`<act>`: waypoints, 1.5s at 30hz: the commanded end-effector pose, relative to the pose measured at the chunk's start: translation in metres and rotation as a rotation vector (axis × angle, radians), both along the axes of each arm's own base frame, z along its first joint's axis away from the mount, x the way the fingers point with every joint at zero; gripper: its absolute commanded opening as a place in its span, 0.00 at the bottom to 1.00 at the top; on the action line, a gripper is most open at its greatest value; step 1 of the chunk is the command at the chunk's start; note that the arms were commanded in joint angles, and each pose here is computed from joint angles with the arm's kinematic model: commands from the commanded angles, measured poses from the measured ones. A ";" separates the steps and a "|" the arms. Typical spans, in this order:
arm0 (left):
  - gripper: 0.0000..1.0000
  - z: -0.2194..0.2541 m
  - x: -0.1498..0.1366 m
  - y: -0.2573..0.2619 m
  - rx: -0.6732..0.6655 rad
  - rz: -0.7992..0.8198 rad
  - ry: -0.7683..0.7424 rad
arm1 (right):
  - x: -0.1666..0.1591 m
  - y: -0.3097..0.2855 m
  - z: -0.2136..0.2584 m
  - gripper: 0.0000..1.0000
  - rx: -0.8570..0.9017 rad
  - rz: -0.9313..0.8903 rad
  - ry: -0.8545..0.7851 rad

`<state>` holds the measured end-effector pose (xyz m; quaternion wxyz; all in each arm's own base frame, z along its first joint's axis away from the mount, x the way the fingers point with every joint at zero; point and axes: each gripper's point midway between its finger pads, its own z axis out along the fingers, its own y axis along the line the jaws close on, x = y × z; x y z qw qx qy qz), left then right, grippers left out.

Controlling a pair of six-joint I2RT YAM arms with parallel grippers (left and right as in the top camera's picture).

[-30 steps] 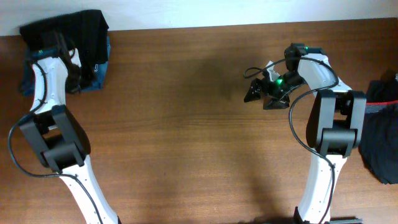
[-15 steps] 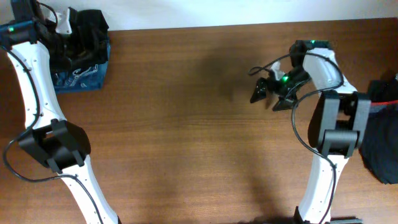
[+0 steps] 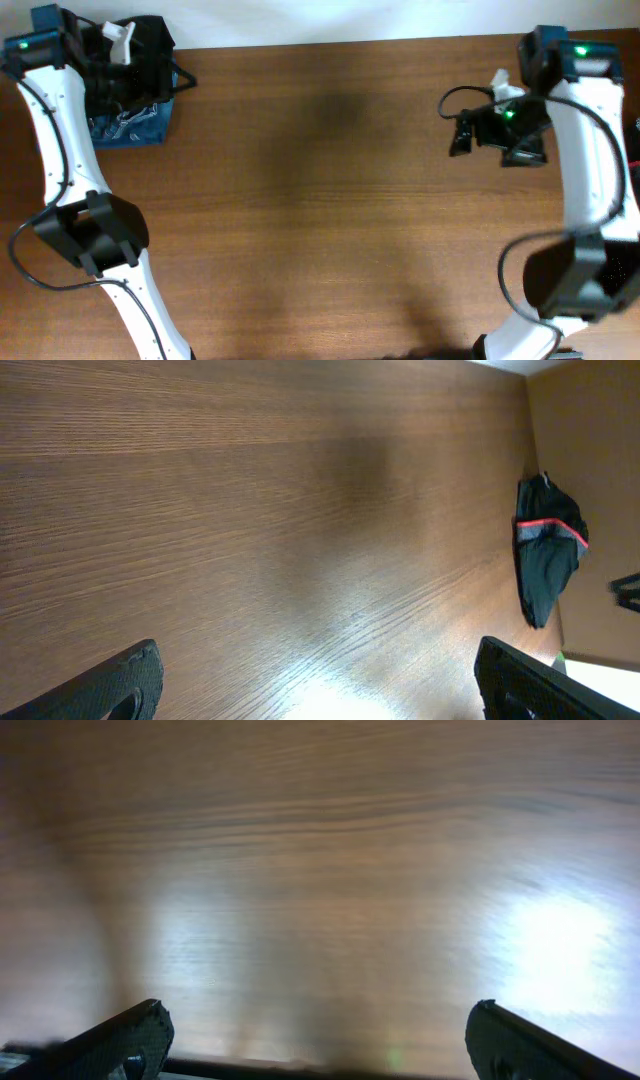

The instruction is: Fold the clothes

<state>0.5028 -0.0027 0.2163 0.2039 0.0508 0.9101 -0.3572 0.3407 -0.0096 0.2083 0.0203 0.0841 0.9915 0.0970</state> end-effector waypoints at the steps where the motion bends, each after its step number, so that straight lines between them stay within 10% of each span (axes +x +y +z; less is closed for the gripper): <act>1: 0.99 0.022 -0.005 -0.027 0.050 -0.072 -0.070 | -0.024 -0.031 0.050 0.99 -0.202 -0.128 -0.126; 8: 0.99 0.001 -0.029 -0.072 0.188 -0.171 0.039 | -0.090 -0.094 0.119 0.99 -0.484 -0.532 -0.310; 19: 0.99 0.001 -0.067 -0.169 0.274 -0.397 0.038 | -0.138 -0.161 0.075 0.99 -0.310 -0.914 -0.165; 45: 0.99 0.033 -0.081 -0.172 0.400 -0.401 -0.062 | -0.206 0.044 0.185 0.99 0.179 -0.362 -0.865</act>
